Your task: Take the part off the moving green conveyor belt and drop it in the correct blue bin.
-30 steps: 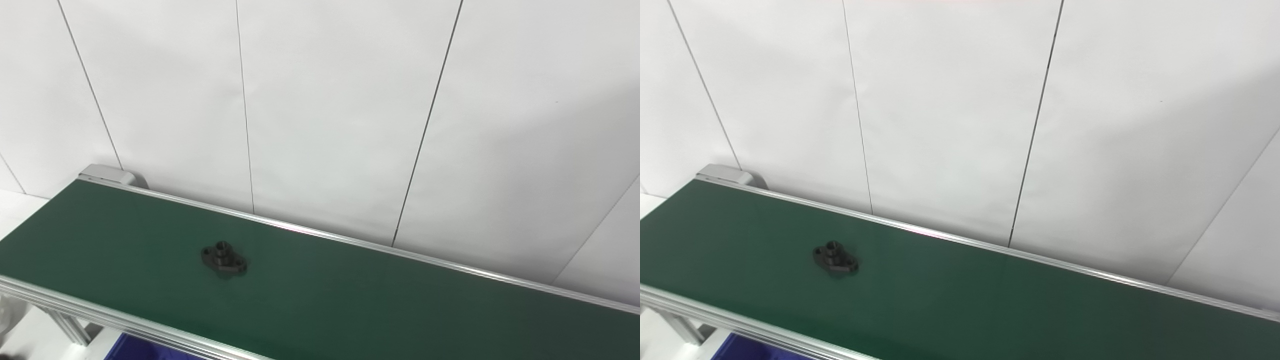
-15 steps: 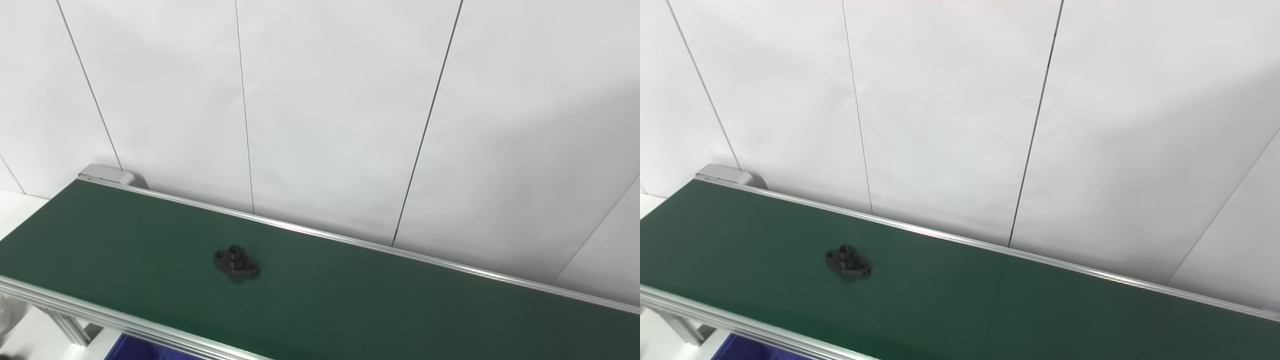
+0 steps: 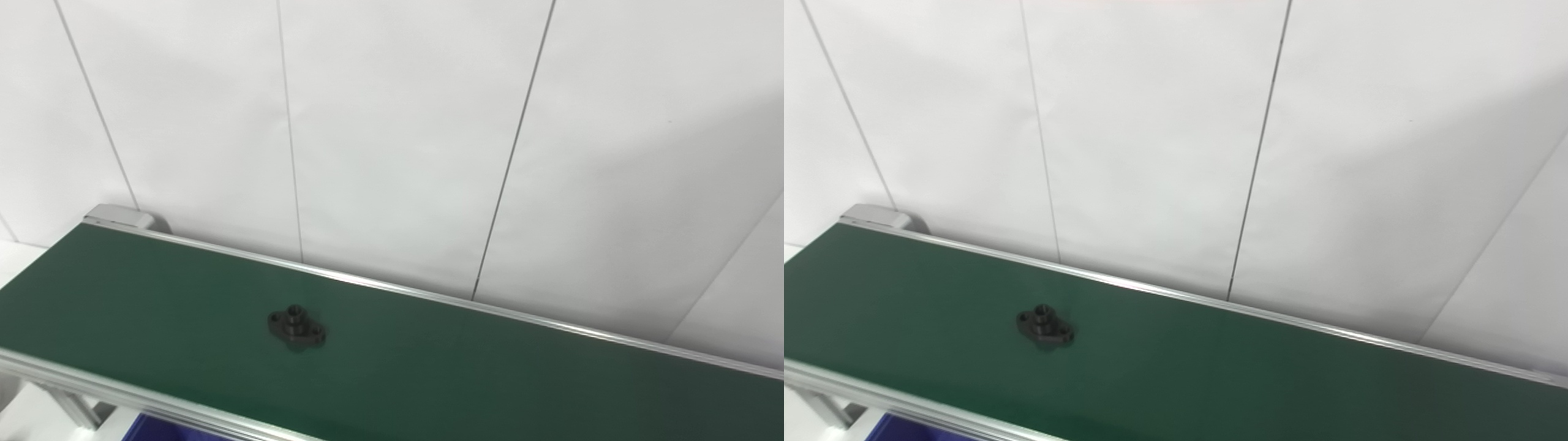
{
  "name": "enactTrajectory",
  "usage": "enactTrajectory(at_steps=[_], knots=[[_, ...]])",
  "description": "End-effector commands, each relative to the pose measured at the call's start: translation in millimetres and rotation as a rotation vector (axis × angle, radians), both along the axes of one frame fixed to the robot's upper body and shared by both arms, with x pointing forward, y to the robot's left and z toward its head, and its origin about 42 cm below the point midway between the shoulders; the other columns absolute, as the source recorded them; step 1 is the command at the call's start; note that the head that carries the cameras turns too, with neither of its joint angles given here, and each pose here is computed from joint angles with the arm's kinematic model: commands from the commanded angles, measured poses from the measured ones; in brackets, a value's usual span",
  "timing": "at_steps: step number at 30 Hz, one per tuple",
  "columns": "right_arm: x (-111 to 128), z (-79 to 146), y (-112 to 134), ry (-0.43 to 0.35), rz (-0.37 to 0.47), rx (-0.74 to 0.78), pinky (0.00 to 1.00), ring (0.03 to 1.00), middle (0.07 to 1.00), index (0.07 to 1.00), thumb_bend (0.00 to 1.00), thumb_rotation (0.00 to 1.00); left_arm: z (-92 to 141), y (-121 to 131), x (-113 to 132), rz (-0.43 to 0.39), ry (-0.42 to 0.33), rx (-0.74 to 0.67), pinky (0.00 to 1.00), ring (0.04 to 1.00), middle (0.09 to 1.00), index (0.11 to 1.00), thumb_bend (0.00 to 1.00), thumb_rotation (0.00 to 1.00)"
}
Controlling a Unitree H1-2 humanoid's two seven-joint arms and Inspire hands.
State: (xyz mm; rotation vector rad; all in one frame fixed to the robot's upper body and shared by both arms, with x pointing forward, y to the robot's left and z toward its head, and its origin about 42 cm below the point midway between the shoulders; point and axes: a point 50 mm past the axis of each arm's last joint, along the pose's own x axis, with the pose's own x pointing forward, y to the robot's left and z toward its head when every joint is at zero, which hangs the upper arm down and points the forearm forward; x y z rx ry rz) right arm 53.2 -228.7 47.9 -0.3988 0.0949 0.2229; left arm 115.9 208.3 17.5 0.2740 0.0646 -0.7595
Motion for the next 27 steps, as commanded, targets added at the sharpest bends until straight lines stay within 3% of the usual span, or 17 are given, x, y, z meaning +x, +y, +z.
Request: enactTrajectory(at_steps=[1, 6, 9, 15, 21, 27], knots=[[-1, 11, 4, -0.016, -0.014, 0.024, 0.76, 0.912, 0.950, 0.986, 0.92, 0.23, 12, 4, 3, -0.011, -0.065, -0.014, 0.87, 0.947, 0.972, 0.951, 0.96, 0.42], [2, 19, 12, -0.049, -0.017, 0.007, 0.75, 0.896, 0.934, 0.977, 0.94, 0.28, 16, 11, 4, -0.010, -0.067, -0.021, 0.94, 0.978, 0.987, 0.963, 0.98, 0.39], [3, 20, 14, -0.066, -0.022, 0.011, 0.75, 0.894, 0.930, 0.977, 0.94, 0.28, 17, 13, 5, -0.008, -0.060, -0.031, 0.91, 0.970, 0.994, 0.972, 0.98, 0.38], [5, 24, 16, -0.094, -0.054, 0.068, 0.74, 0.875, 0.916, 0.957, 0.93, 0.23, 20, 14, 9, -0.017, -0.068, -0.036, 0.91, 0.974, 1.000, 0.985, 0.97, 0.36], [9, 30, 20, -0.170, -0.093, 0.146, 0.73, 0.844, 0.883, 0.933, 0.92, 0.22, 22, 16, 10, -0.013, -0.078, -0.035, 0.91, 0.978, 1.000, 0.996, 0.98, 0.38], [16, 54, 25, -0.254, -0.109, 0.224, 0.73, 0.827, 0.864, 0.927, 0.91, 0.20, 26, 15, 10, -0.008, -0.087, -0.045, 0.95, 0.992, 1.000, 1.000, 0.98, 0.39]])
